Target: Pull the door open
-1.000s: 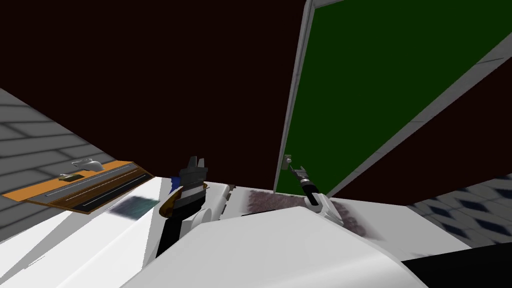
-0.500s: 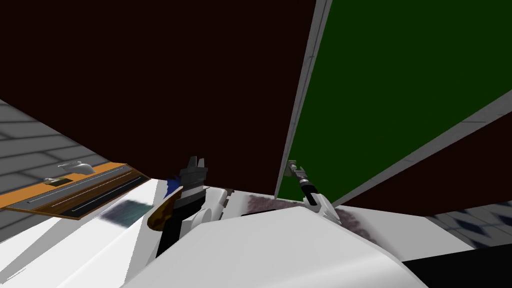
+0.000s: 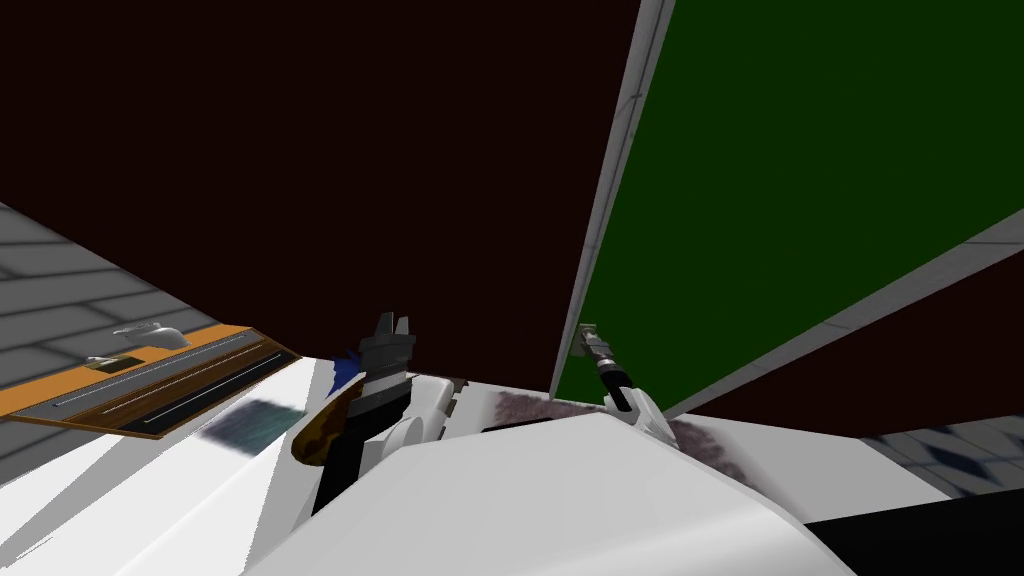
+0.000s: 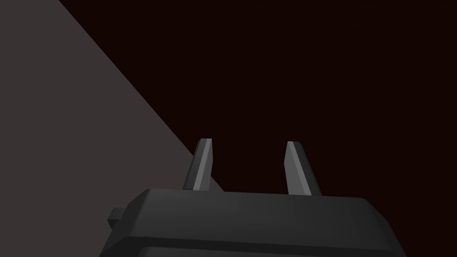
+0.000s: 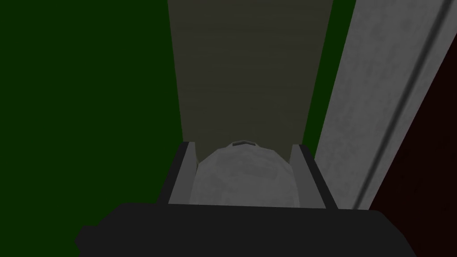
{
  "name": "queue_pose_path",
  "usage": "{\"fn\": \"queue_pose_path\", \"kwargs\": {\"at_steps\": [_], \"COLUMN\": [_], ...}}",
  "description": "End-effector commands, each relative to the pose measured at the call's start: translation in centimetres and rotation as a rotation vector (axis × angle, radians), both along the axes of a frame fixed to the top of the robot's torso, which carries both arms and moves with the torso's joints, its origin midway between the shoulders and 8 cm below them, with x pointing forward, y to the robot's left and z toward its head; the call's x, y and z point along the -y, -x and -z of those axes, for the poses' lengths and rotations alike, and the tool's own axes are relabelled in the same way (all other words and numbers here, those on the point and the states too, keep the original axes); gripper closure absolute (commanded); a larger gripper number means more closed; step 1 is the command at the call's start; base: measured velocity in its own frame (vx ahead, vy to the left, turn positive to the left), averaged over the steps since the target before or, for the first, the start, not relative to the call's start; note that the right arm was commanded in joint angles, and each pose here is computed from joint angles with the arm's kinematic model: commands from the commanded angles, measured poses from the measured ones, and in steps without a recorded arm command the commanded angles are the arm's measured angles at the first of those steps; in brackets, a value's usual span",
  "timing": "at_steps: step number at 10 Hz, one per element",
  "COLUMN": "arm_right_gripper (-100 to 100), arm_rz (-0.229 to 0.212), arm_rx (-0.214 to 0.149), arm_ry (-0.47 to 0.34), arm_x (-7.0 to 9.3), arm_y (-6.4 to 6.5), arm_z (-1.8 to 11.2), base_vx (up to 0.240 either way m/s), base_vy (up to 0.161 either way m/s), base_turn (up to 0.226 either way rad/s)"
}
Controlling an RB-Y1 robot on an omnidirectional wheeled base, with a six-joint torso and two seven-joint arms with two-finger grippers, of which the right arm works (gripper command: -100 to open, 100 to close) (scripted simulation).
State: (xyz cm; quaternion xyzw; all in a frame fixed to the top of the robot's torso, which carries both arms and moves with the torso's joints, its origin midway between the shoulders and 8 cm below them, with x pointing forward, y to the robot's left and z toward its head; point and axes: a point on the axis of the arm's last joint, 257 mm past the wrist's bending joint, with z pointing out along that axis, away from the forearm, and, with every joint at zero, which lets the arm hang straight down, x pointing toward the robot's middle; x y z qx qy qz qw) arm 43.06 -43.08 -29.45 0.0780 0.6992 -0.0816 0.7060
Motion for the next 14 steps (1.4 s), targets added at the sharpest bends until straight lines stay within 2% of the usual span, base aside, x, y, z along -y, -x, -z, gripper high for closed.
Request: {"fn": "queue_pose_path", "kwargs": {"at_steps": [1,3,10,11,13,14], "arm_right_gripper": [100,100,100,100,100,100], "arm_rz": [0.001,0.001,-0.027,-0.027,-0.040,-0.040], "arm_rx": [0.003,0.003,0.115,0.117,0.157,0.159], "arm_ry": [0.001,0.001,-0.295,-0.304,-0.412,-0.421], "arm_x": [0.1,0.1,-1.2,-1.2,-1.7,-1.7], "arm_y": [0.0,0.0,-1.9,-1.9,-2.6,-2.6], "arm_z": [-0.2,-0.2,-1.3,-1.3,-1.7,-1.7], "base_vx": [-0.011,0.000,-0.079,-0.064,-0.058,-0.060], "base_vy": [0.002,0.000,-0.005,-0.019,-0.005,-0.013], "base_turn": [0.002,0.000,0.014,0.026,0.007,0.012]}}
